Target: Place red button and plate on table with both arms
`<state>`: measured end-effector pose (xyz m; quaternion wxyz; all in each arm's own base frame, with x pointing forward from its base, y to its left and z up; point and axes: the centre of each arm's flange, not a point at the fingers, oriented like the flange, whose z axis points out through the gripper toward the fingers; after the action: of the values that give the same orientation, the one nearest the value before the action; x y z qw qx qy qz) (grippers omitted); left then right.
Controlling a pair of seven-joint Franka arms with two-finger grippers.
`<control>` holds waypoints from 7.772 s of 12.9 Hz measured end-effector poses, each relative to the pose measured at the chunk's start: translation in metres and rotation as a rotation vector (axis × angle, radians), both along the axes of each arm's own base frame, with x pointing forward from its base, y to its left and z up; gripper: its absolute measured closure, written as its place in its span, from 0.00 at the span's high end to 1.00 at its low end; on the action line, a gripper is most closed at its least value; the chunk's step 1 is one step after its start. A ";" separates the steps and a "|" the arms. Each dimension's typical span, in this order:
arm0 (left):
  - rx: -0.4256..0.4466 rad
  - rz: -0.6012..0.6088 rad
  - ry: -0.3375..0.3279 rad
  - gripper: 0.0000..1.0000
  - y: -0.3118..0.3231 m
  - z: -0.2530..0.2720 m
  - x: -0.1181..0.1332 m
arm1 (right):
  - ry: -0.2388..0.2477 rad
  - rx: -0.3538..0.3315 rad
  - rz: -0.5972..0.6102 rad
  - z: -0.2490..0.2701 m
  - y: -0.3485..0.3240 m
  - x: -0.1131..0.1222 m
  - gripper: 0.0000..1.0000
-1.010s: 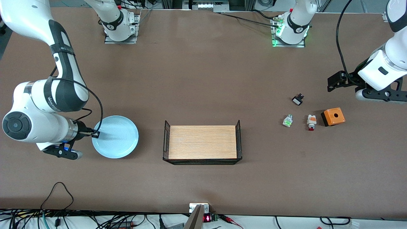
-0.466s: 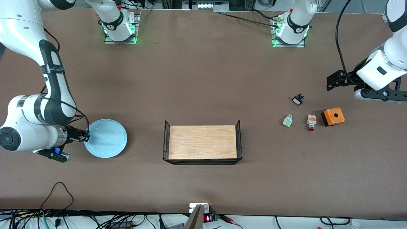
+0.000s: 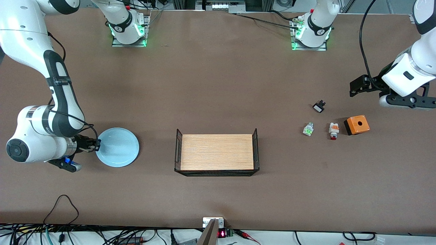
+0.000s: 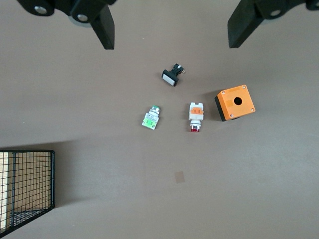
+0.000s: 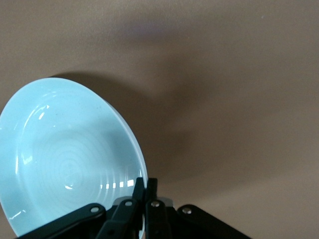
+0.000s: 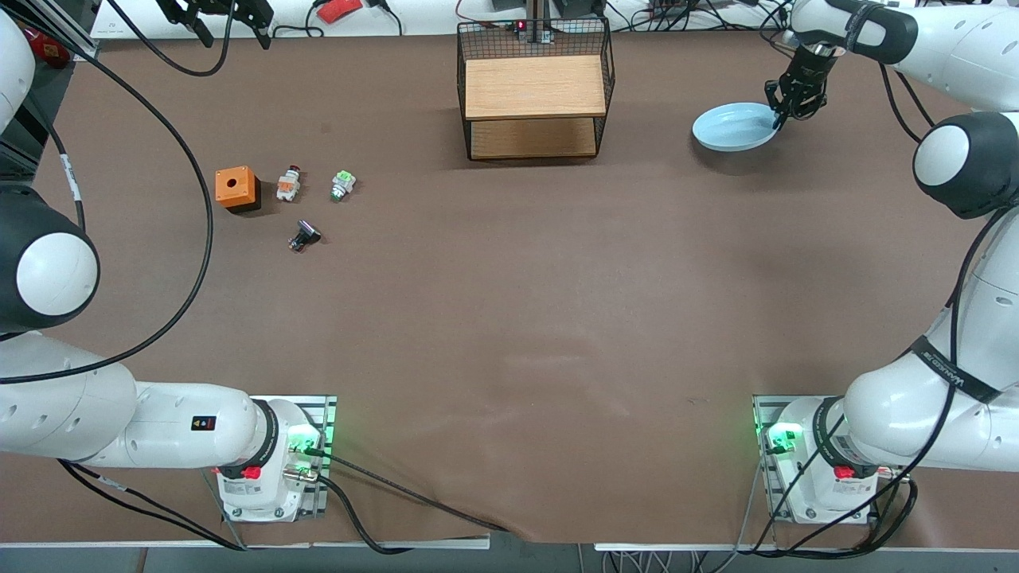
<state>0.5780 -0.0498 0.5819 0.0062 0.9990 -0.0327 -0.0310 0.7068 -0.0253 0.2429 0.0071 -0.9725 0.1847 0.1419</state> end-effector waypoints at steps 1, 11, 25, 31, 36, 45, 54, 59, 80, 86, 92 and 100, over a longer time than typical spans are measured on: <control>0.000 0.000 0.000 1.00 0.000 0.000 0.000 | -0.014 0.000 -0.001 -0.003 0.000 0.002 0.03; -0.040 0.026 0.004 1.00 0.008 0.000 0.001 | -0.088 0.013 -0.011 -0.047 -0.004 -0.001 0.03; -0.040 0.021 0.004 1.00 0.005 0.000 0.000 | -0.092 0.046 0.044 -0.002 0.027 0.008 0.99; -0.040 0.020 0.004 1.00 0.005 0.000 0.000 | -0.113 -0.080 0.323 0.145 0.066 -0.002 1.00; -0.041 0.017 -0.001 1.00 0.004 0.016 -0.002 | -0.096 -0.107 0.369 0.232 0.070 -0.019 1.00; -0.041 0.030 -0.014 1.00 0.012 0.034 -0.003 | -0.182 -0.151 0.382 0.361 0.090 -0.092 1.00; -0.042 0.035 -0.047 1.00 0.014 0.031 -0.003 | -0.211 0.017 0.247 0.392 0.033 -0.130 1.00; -0.042 0.033 -0.041 1.00 0.013 0.031 -0.004 | -0.191 0.014 0.245 0.393 0.033 -0.135 1.00; -0.042 0.030 -0.042 1.00 0.011 0.032 -0.006 | -0.226 -0.008 0.229 0.378 0.031 -0.182 1.00; -0.042 0.030 -0.043 1.00 0.011 0.032 -0.006 | -0.266 -0.046 0.230 0.372 0.027 -0.167 1.00; -0.042 0.030 -0.043 1.00 0.011 0.032 -0.006 | -0.299 -0.057 0.232 0.381 0.028 -0.156 1.00; -0.042 0.030 -0.043 1.00 0.011 0.032 -0.006 | -0.296 -0.059 0.234 0.381 0.028 -0.155 1.00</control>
<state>0.5720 -0.0392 0.6141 0.0270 0.9994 -0.0186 -0.0088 0.5515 0.0028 0.6235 -0.0106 -0.9973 0.0715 -0.0083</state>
